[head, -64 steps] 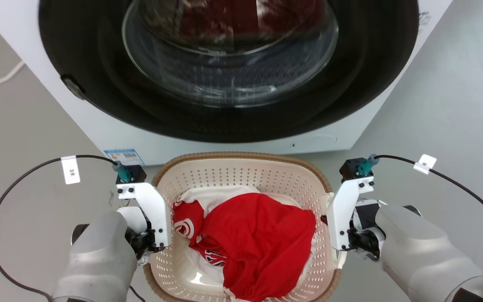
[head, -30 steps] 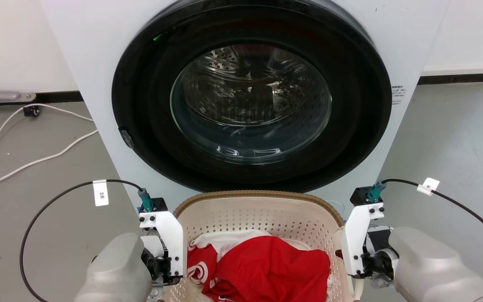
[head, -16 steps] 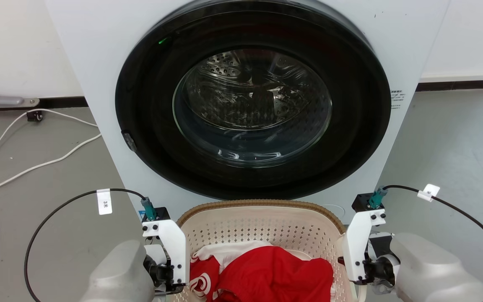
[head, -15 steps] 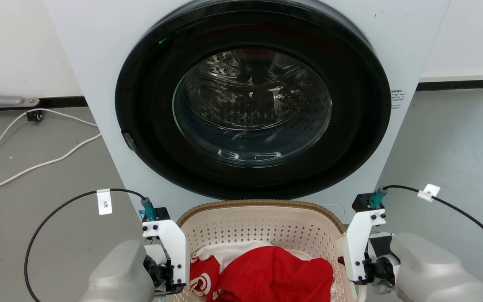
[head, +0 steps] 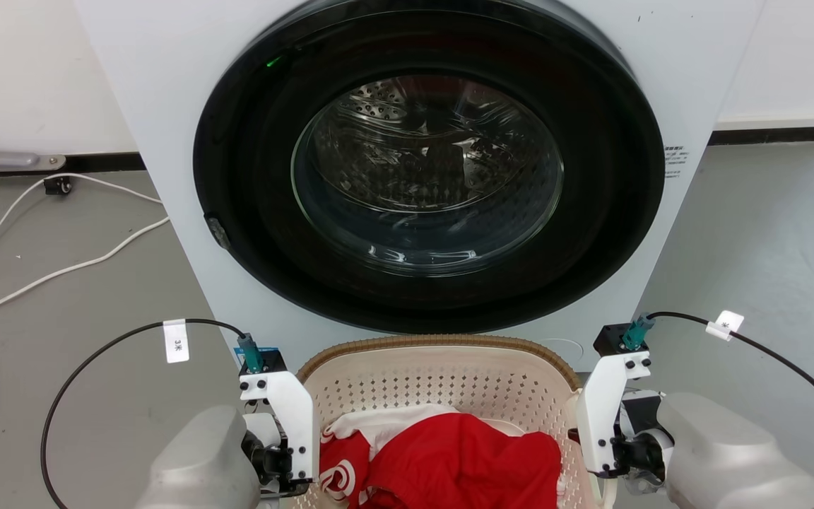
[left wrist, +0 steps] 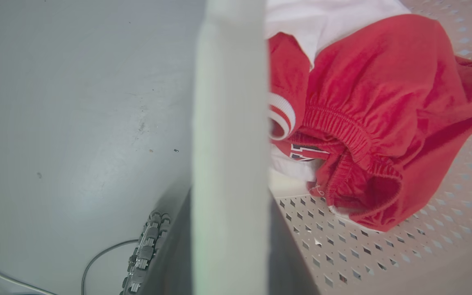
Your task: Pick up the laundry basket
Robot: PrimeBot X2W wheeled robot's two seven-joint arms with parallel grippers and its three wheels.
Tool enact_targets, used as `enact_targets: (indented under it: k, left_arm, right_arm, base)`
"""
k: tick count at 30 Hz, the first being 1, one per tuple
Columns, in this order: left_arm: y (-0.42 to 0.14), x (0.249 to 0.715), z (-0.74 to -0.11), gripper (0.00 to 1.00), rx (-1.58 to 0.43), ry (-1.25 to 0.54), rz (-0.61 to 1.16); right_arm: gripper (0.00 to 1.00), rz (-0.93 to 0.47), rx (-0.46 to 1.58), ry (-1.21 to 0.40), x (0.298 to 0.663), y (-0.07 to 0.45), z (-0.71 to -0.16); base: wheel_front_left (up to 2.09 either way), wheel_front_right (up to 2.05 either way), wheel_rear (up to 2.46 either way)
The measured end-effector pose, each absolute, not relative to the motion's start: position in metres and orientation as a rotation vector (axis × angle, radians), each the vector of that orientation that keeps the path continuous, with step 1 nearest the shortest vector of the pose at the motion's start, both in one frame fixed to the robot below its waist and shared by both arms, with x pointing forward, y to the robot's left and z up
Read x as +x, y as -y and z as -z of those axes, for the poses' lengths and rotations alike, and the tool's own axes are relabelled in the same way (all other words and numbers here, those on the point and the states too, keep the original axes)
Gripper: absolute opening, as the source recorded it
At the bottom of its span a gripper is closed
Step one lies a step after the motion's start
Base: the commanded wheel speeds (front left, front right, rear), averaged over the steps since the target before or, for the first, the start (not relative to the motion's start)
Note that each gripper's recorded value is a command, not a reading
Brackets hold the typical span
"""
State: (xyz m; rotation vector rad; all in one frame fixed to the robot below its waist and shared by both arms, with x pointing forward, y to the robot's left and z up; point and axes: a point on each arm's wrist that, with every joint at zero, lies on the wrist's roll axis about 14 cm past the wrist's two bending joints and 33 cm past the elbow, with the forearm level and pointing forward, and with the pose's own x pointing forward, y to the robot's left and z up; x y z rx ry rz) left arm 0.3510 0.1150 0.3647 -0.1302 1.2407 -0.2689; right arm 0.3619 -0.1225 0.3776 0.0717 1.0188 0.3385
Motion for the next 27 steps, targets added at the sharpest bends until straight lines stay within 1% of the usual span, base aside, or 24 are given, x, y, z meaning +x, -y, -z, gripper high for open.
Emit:
enact_targets:
  k: [27]
  left_arm:
    - [-0.1156, 0.3501, -0.3616, 0.00, -0.141, -1.250, 0.267]
  right_arm:
    - [0.00, -0.336, 0.079, -0.998, 0.3658, 0.1211, -0.3774]
  base:
    - [0.00, 0.00, 0.00]
